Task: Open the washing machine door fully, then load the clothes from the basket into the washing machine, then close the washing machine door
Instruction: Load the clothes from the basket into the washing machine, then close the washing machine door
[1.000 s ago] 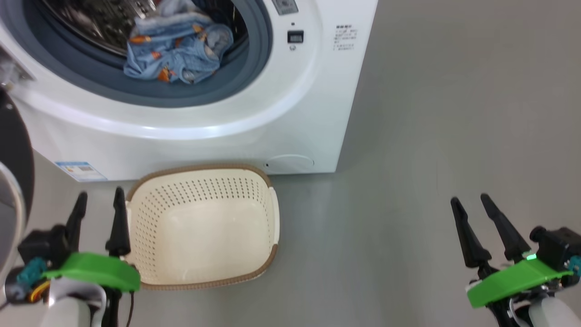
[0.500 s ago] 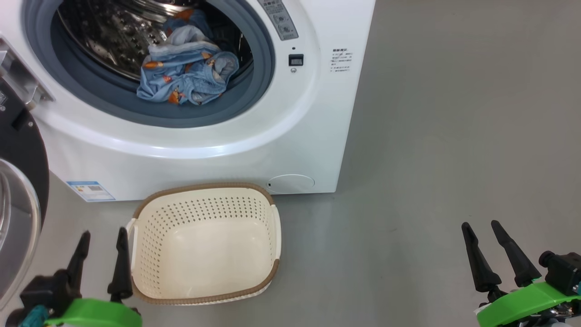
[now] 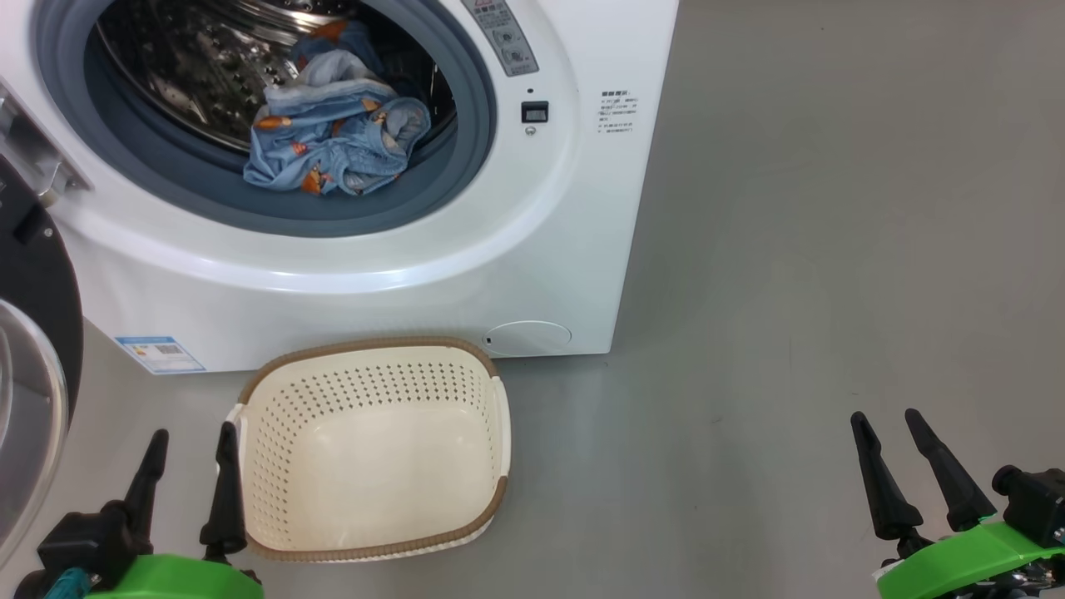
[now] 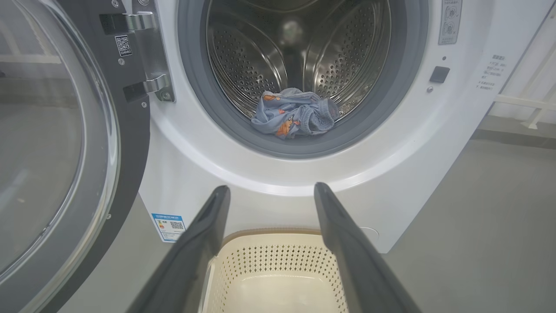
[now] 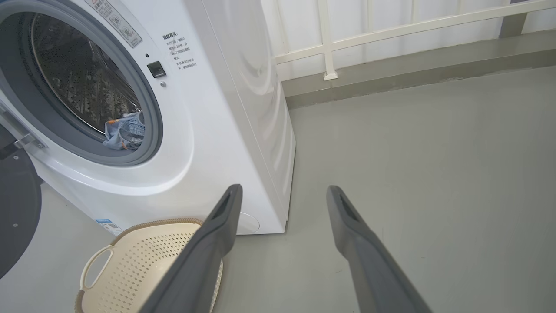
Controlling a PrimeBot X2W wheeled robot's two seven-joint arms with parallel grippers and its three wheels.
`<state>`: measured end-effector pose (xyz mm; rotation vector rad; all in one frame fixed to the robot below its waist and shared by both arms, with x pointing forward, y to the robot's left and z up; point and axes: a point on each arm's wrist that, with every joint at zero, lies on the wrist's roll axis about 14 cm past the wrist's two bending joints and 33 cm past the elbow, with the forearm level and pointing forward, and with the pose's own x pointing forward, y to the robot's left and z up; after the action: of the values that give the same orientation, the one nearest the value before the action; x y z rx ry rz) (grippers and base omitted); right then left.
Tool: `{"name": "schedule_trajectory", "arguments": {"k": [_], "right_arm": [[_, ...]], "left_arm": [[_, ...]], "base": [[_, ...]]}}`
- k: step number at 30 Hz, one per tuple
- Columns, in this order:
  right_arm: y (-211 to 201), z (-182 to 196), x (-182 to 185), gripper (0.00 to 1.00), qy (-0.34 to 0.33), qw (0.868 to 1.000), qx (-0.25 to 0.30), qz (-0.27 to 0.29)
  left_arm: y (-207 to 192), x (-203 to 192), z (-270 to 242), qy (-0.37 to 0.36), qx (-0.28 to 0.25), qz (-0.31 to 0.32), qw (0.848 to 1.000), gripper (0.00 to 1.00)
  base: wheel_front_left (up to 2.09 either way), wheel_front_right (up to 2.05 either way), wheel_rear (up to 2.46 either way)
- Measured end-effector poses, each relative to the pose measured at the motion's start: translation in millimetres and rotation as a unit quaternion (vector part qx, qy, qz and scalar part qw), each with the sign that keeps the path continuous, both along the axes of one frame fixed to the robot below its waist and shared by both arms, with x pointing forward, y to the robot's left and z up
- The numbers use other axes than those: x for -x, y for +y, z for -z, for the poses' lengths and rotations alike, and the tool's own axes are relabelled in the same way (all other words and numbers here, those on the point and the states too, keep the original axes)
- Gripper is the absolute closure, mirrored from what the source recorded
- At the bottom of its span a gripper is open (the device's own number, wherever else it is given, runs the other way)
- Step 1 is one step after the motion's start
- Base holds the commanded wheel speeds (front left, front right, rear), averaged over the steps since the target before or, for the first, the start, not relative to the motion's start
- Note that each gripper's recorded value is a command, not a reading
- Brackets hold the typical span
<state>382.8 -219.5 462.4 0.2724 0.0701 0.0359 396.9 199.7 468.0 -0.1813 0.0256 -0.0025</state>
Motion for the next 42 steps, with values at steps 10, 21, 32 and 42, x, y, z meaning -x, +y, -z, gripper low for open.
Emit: {"name": "schedule_trajectory", "arguments": {"k": [10,21,32,42], "right_arm": [[0,-1,0,0.0,-0.002,1.0,-0.001,0.001],[1,-2,0,0.0,-0.003,1.0,-0.001,0.0],[2,-5,-1,0.0,-0.007,1.0,-0.001,-0.002],[21,-6,-11,0.0,-0.01,0.999,-0.002,-0.034]], "left_arm": [[0,0,1,0.002,0.0,0.0,1.0,0.0],[0,1,0,0.001,0.001,0.0,1.0,0.0],[0,6,2,0.003,0.0,-0.001,1.0,0.0],[16,15,1,0.002,0.007,-0.032,0.999,0.0]], "base": [[-0.54,0.54,0.0],[-1.4,1.4,0.0],[-0.29,0.29,0.0],[0.0,0.0,0.0]]}}
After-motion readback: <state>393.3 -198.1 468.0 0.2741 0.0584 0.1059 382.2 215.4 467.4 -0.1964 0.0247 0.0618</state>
